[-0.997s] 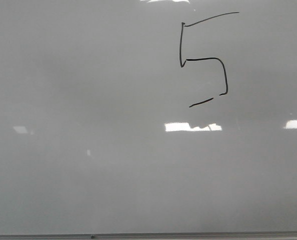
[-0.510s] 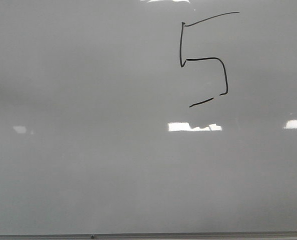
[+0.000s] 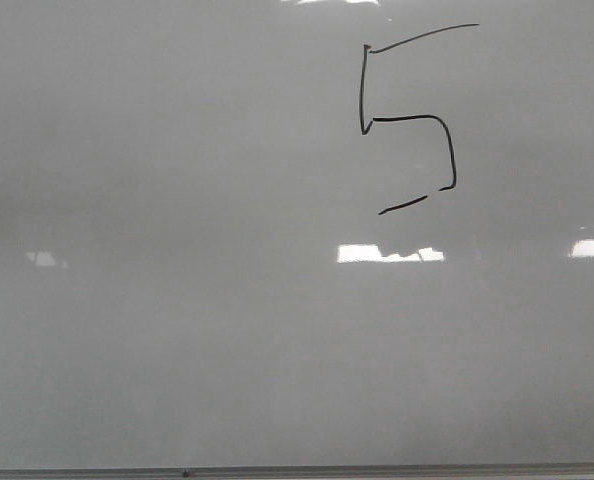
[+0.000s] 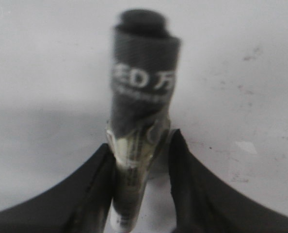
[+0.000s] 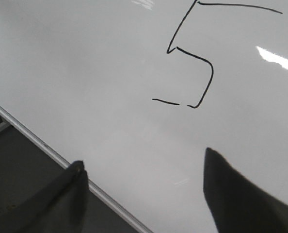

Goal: Write number 5 on whiteboard

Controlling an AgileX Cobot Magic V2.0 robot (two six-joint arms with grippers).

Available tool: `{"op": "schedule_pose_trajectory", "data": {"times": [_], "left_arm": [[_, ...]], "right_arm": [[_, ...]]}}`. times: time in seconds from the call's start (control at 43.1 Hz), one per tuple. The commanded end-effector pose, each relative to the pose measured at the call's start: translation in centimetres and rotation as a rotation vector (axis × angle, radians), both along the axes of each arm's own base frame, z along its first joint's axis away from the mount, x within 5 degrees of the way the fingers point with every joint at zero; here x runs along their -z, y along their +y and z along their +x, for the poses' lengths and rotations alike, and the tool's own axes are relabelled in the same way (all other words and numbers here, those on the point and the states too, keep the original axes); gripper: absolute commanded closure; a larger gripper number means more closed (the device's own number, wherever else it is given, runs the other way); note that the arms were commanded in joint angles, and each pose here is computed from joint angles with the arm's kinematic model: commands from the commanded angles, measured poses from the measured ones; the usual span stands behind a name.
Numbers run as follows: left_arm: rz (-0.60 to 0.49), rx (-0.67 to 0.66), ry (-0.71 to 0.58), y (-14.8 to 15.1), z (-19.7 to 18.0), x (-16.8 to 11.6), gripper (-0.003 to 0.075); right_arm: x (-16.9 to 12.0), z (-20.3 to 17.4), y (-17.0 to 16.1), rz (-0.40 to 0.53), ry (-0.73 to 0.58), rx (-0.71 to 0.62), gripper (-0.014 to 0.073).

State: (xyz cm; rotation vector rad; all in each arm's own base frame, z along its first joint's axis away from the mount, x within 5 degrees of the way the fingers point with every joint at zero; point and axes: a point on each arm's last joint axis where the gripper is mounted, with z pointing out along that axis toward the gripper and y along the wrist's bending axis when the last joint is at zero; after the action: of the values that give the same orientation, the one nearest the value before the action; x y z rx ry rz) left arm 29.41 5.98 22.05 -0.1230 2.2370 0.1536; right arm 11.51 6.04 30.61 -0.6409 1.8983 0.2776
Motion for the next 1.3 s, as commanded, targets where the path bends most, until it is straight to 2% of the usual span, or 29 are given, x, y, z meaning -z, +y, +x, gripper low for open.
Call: {"op": "schedule_pose_trajectory", "data": {"times": [0.0,0.301,0.51,0.765,0.834,0.927,0.997,1.02,1.113,1.275], "left_arm": [[0.028,-0.020,-0.156,0.3,0.7,-2.3,0.0384],[0.031,-0.015,-0.146,0.2,0.7,-2.3,0.0181],[0.044,-0.004,-0.103,0.4,-0.6,-3.3,0.0174],[0.077,-0.014,-0.222,0.0,-4.5,-8.6,0.0174],[0.085,-0.009,-0.260,-0.4,-5.9,-10.0,0.0174],[0.090,0.019,-0.306,-1.4,-7.7,-11.7,0.0174],[0.091,0.050,-0.334,-2.3,-8.6,-12.5,0.0174],[0.091,0.067,-0.353,-2.8,-9.1,-12.9,0.0176],[0.095,0.132,-0.389,-4.2,-10.3,-13.1,0.0212],[0.100,0.228,-0.459,-6.0,-13.1,-12.3,0.0404]], "right_arm": [[-1.5,0.3,-0.2,0.042,-0.084,0.031,0.0078],[-1.5,0.3,-0.2,0.042,-0.086,0.032,0.0078],[-1.5,0.3,-0.2,0.044,-0.090,0.033,0.0078],[-2.1,0.6,-0.3,0.070,-0.150,0.058,0.0081],[-2.2,0.7,-0.3,0.082,-0.165,0.066,0.0123],[-2.5,0.8,-0.4,0.103,-0.188,0.081,0.0256],[-2.8,0.9,-0.5,0.114,-0.213,0.091,0.0406],[-2.8,0.9,-0.5,0.118,-0.222,0.094,0.0485],[-3.0,0.9,-0.5,0.126,-0.241,0.102,0.0669],[-3.5,1.0,-0.7,0.223,-0.243,0.136,0.0655]]}}
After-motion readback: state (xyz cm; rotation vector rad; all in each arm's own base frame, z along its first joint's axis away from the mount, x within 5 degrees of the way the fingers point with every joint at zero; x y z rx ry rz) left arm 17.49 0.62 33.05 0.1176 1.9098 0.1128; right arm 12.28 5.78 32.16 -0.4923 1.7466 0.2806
